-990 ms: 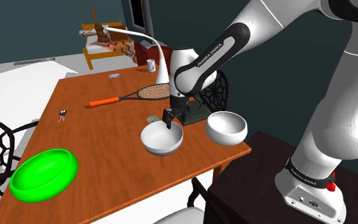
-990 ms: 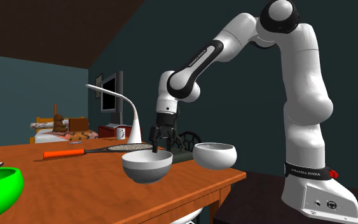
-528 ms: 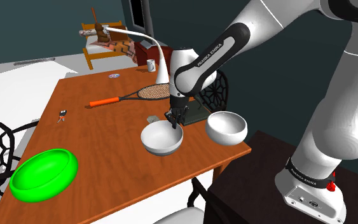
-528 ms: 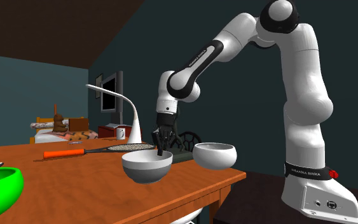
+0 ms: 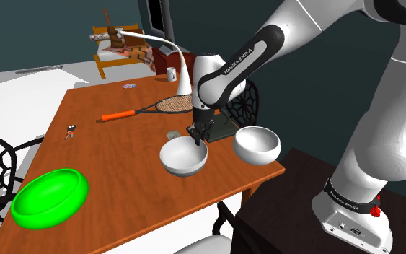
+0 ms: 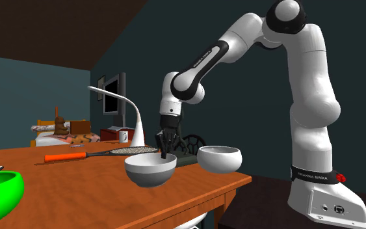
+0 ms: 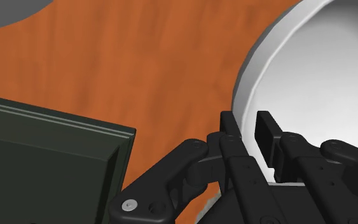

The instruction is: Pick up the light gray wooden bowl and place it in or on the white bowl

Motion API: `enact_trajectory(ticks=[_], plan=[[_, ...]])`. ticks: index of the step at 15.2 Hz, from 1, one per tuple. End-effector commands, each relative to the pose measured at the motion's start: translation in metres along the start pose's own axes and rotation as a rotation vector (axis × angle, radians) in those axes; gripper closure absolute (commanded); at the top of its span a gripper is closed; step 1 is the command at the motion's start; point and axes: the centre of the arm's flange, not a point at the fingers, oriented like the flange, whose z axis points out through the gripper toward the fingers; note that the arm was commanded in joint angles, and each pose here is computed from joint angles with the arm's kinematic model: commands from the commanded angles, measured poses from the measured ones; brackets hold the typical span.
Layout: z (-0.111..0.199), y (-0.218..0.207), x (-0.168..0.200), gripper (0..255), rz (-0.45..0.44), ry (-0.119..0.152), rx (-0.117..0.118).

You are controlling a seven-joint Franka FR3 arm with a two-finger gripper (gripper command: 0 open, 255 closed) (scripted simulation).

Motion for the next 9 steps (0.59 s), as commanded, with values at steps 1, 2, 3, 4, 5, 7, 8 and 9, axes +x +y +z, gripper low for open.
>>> enact_trajectory(ticks=[1, 2, 3, 4, 5, 7, 8, 9], plan=[[-0.008, -0.001, 0.000, 255, 0.000, 0.000, 0.000], [-0.013, -0.002, 0.000, 255, 0.000, 0.000, 0.000], [-0.018, -0.003, 0.001, 255, 0.000, 0.000, 0.000], [-0.024, -0.003, 0.001, 255, 0.000, 0.000, 0.000], [-0.029, -0.004, 0.001, 255, 0.000, 0.000, 0.000], [-0.039, -0.005, 0.001, 255, 0.000, 0.000, 0.000], [-0.045, -0.006, 0.002, 255, 0.000, 0.000, 0.000], [-0.050, -0.007, 0.002, 255, 0.000, 0.000, 0.000]])
